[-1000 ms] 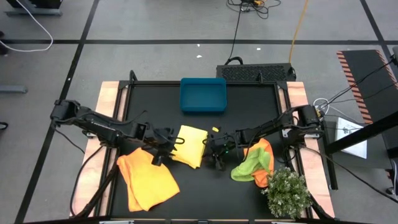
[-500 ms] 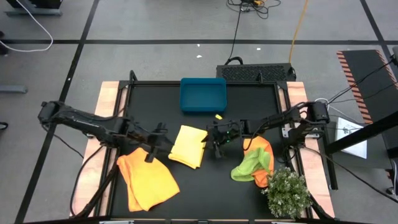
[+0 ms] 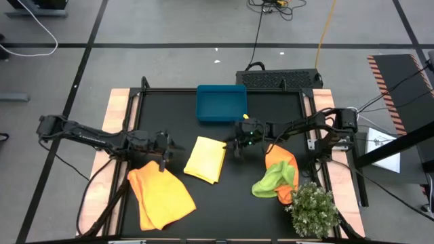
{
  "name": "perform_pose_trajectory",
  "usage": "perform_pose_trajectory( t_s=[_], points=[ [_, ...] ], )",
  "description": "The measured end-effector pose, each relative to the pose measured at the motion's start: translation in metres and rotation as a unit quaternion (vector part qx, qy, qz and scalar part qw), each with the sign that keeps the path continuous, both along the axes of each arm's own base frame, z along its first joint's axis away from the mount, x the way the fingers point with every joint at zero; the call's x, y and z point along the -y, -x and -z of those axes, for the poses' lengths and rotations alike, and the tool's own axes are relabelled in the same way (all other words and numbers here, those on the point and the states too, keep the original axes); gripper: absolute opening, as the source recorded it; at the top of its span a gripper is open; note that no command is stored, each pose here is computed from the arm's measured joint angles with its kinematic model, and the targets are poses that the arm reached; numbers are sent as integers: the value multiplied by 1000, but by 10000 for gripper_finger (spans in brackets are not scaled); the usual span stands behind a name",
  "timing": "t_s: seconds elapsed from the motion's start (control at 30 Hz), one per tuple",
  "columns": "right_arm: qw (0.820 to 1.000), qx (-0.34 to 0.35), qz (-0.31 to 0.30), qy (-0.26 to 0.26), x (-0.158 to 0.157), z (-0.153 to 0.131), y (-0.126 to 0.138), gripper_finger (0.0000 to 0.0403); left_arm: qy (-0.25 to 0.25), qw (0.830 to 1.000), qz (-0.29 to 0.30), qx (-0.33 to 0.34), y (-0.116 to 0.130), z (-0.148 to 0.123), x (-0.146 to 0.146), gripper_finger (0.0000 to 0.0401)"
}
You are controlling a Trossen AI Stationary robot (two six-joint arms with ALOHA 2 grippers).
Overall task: Fold microfiber towels
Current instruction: Put the folded yellow microfiber towel into the blue bin
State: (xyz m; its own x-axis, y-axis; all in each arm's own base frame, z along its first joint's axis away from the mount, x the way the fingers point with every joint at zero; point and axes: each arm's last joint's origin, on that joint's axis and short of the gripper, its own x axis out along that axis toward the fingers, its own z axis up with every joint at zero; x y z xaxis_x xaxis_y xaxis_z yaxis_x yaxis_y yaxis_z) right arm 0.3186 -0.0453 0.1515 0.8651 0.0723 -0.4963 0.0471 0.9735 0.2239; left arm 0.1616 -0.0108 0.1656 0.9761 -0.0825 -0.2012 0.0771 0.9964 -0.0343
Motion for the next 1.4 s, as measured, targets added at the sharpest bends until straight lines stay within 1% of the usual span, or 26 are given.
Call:
perform_pose_trajectory(
  t_s=[0.1,0.2,0.37,0.5,0.6,0.7,0.87,1.07,1.3,1.4],
  points=[
    [1000,-1,18,-10,8,0,1,158,14,1000,-22,-7,1,4,-4,104],
    [1000,-6,26,-17,11,1,2,188,29,999,-36,-17,1,6,-6,115],
    [999,-8,32,-28,11,2,2,246,34,998,-46,-30,-1,10,-9,160],
    [999,-9,38,-37,11,2,2,273,35,997,-65,-28,-4,12,-13,197],
    [998,-12,41,-40,12,2,2,278,33,996,-77,-33,-6,14,-16,217],
    [998,-12,41,-40,12,2,2,276,33,995,-88,-36,-6,15,-19,228],
    [998,-12,46,-48,12,2,2,268,33,995,-93,-25,-7,13,-21,230],
    [998,-13,48,-49,12,3,2,268,21,996,-90,-17,-7,12,-21,230],
    [996,-19,55,-64,13,22,-4,268,20,996,-89,-16,-7,12,-21,230],
    [995,-23,62,-73,15,25,-4,267,20,996,-89,-16,-7,12,-21,230]
  ],
)
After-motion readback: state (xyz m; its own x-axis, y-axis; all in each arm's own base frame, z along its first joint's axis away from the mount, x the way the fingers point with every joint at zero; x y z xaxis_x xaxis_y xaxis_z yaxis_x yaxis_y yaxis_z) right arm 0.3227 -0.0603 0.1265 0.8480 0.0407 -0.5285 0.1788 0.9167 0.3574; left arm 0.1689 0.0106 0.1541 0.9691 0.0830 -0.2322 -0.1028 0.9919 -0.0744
